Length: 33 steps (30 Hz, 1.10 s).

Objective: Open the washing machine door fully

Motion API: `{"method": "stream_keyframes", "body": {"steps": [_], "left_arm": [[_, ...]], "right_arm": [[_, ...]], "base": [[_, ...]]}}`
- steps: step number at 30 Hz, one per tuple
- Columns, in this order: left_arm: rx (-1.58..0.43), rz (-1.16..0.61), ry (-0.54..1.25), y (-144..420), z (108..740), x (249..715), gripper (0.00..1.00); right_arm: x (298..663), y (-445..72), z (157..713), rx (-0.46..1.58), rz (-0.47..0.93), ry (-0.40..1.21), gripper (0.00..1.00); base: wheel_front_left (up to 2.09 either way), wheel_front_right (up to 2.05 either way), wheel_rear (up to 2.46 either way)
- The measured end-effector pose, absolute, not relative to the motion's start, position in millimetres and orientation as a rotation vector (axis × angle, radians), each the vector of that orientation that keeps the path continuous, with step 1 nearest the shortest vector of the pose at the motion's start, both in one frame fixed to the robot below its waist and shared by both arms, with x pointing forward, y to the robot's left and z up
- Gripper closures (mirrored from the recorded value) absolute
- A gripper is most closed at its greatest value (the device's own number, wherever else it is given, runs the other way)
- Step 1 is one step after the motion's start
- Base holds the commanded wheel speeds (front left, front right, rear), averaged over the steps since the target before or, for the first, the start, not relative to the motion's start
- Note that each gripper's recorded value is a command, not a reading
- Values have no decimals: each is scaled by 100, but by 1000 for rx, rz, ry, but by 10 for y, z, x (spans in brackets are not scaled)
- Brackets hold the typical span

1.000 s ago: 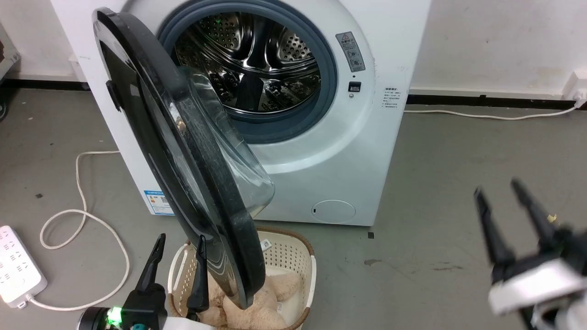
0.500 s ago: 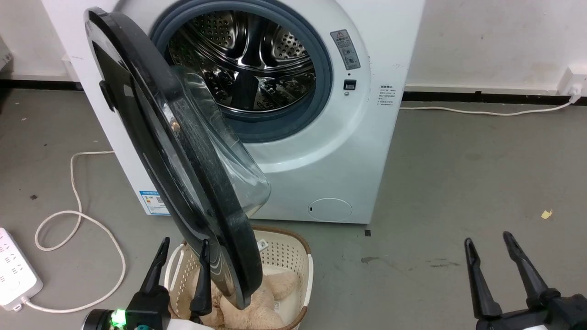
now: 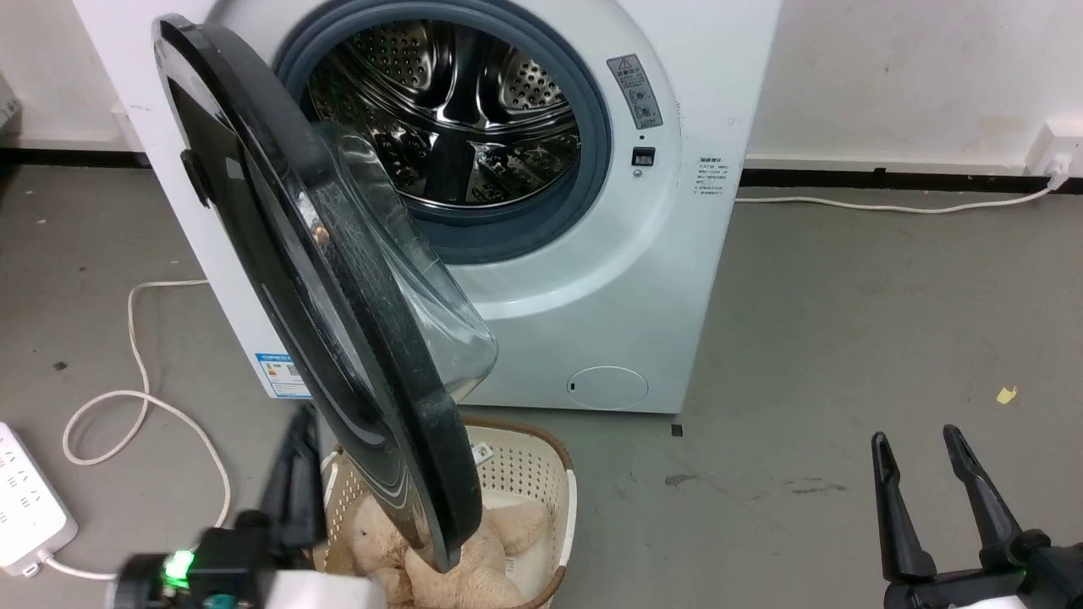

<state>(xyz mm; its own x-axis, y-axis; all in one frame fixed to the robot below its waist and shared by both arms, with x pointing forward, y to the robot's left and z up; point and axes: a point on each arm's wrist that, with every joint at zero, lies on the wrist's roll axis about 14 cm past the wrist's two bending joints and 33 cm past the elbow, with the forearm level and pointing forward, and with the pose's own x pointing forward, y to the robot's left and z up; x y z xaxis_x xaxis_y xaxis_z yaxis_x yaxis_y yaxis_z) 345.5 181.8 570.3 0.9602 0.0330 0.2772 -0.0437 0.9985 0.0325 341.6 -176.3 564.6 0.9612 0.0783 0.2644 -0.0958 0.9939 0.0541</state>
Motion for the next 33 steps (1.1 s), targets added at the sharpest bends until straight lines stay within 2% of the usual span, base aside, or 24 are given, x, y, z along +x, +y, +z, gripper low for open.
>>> {"method": "stream_keyframes", "body": {"steps": [9, 14, 18, 26, 33], "left_arm": [[-23, 86, -635, 1886, 6813, 3311, 100], [-35, 1, -684, 1633, 6964, 3293, 100], [-21, -120, -643, 1281, 6858, 3321, 100], [-24, -309, -413, 749, 6255, 3357, 100], [-44, -329, -200, 646, 5663, 3466, 100]], "right_arm": [[3398, -1768, 5684, 68, 87, -278, 0], [3389, -1778, 5665, 74, 83, -272, 0], [3375, -1820, 5652, 73, 69, -269, 0], [3400, -1877, 5628, 71, 52, -261, 0], [3430, -1875, 5582, 72, 51, -246, 0]], "base": [[0, 0, 0], [0, 0, 0], [0, 0, 0], [0, 0, 0], [0, 0, 0]]}}
